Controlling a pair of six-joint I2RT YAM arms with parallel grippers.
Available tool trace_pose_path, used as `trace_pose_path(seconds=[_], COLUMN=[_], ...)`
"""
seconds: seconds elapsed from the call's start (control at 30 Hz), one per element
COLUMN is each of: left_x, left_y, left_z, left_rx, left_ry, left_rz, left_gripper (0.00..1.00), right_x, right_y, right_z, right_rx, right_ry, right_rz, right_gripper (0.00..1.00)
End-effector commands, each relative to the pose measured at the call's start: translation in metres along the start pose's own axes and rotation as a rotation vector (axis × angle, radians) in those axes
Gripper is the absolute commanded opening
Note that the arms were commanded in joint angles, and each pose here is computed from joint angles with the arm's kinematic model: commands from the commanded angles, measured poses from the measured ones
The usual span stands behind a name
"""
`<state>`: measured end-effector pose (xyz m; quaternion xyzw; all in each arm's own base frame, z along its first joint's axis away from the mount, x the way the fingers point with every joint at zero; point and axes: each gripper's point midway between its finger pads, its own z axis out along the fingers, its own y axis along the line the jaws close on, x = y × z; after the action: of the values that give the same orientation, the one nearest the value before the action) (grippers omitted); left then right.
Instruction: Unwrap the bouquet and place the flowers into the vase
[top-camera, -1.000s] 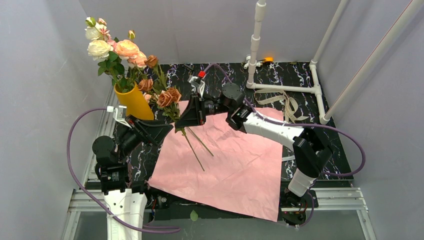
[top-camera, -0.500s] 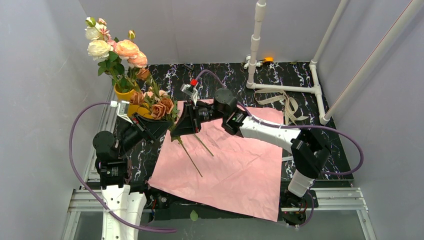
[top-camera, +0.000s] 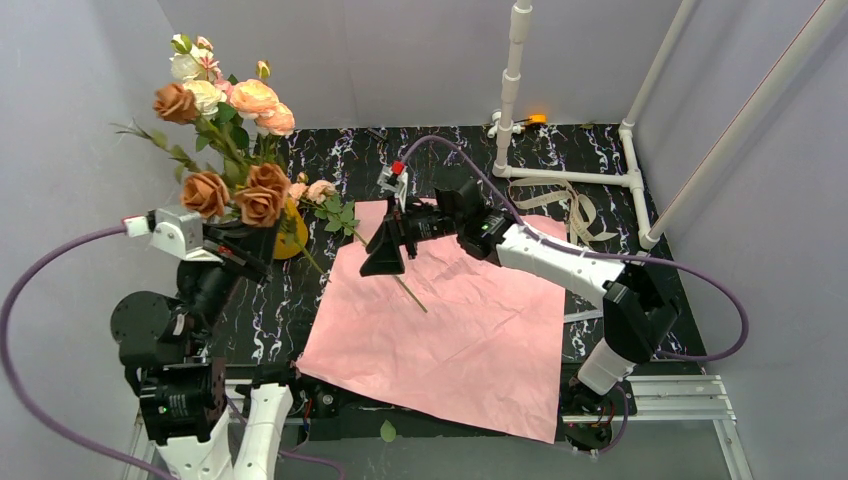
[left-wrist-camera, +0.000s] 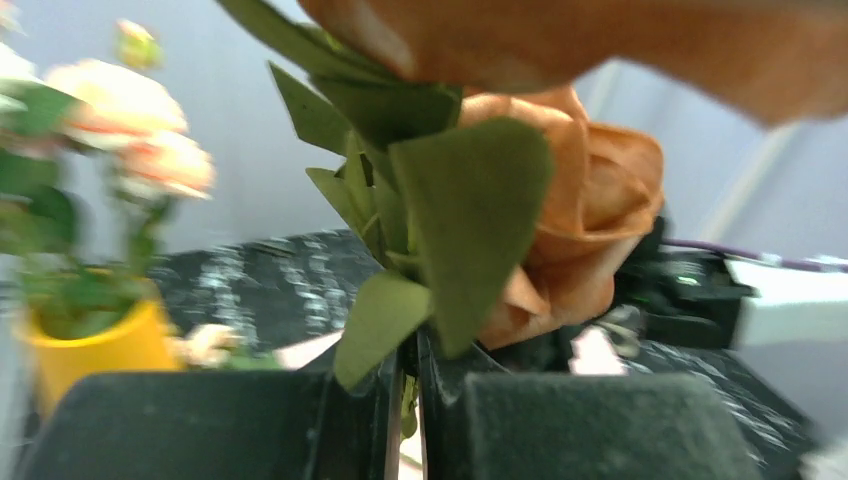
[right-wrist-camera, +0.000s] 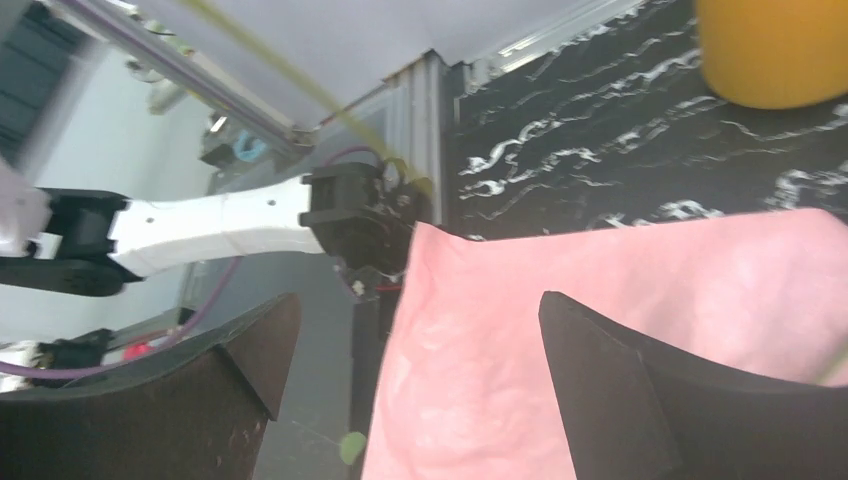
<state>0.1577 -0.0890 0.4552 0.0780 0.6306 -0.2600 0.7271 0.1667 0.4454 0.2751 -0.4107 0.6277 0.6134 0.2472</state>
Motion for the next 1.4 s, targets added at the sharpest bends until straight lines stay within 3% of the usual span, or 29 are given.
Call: trace_pose_path(seconds=[0.0, 0.2, 0.63, 1.03, 1.37], left_x=[-0.040, -0.098, -0.153, -0.159, -0.126], left_y=[0.065, 0.091, 0.115, 0.153, 0.195], left_z=[-0.007, -0.002, 0.049, 0.102, 0.115], left_rx=[-0.362, -0.524, -0.575, -0.581, -0.637], left_ry=[-0.026, -0.132, -0.201, -0.208, -0.144], left_rz=[0.254, 0.372, 0.295, 0.347, 0.339], left_gripper=[0.00, 0.00, 0.00, 0.00, 0.00], right_x=[-0.025, -0.022, -0.022, -0.017, -0.013], right_y=[0.005, 0.000, -0.001, -0.010, -0.016], right_z=[-0.025, -0.036, -0.041, -0.041, -0.040], right_rx=[0.084, 0.134, 0.142, 0.150, 0.146], right_ry=[-0.035, -0.033, -0.039, -0.034, -0.027], right_rz=[-0.149, -0.178, -0.185, -0.166, -0.144], right_gripper=[0.98, 0.98, 0.99, 0.99, 0.99])
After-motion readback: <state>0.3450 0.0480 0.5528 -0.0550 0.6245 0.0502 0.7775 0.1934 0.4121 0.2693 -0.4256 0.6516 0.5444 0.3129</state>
